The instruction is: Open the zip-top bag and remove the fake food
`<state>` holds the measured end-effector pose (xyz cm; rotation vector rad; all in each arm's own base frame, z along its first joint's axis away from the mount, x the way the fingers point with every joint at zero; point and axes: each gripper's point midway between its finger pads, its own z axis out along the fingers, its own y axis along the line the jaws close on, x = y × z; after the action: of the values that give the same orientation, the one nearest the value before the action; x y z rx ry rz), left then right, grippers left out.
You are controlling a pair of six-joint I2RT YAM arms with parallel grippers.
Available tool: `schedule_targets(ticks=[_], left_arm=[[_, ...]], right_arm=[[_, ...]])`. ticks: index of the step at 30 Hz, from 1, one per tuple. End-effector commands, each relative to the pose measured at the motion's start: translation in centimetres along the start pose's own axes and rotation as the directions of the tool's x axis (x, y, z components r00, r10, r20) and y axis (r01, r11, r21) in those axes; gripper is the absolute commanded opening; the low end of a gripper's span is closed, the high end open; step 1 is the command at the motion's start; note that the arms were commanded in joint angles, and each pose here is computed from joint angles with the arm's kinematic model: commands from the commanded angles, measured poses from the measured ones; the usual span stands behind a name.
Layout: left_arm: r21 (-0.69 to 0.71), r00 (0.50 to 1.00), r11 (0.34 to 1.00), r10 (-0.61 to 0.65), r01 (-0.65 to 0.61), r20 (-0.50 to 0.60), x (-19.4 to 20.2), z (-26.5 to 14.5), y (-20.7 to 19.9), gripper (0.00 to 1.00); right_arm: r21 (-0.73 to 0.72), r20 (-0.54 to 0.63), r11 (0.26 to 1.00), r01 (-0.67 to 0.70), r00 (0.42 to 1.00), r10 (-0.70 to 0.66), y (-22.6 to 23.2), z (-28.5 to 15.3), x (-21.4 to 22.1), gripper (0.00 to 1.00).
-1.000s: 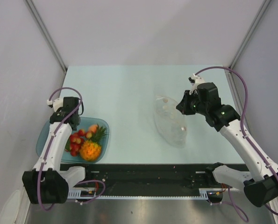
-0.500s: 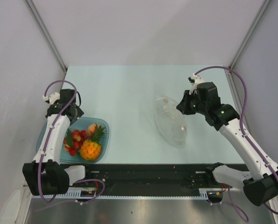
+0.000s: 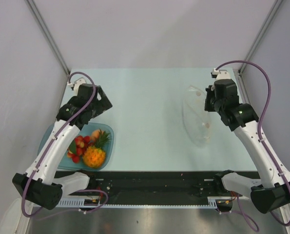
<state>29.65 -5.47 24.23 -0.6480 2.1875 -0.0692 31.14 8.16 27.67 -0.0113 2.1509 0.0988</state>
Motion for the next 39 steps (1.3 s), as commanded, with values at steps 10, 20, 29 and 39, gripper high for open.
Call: schedule_targets(ticks=[10,20,29,39], left_arm=[[0.606,0.986,0.791,0.153,-0.086,-0.060,2.7,-4.8,-11.3,1.00],[0.599,0.979,0.798,0.168,-0.068,-0.112,4.9,-6.6,-8.6,0.99],[0.703,0.955,0.711,0.228,-0.031,-0.188,9.0,-8.3,-9.5,1.00],[0.857,0.907,0.515,0.373,-0.027,-0.196,13.9,-12.3,-15.9,1.00]], right_arm=[[0.118,-0.140,0.991,0.068,0.989,-0.051,0.9,9.4,4.7,0.04],[0.085,-0.246,0.994,0.062,0.969,-0.040,3.8,16.8,9.3,0.21],[0.110,-0.237,0.984,0.143,0.965,-0.113,4.9,14.6,7.4,0.89],[-0.246,-0.249,0.948,-0.204,0.958,0.142,11.9,2.9,8.3,1.00]])
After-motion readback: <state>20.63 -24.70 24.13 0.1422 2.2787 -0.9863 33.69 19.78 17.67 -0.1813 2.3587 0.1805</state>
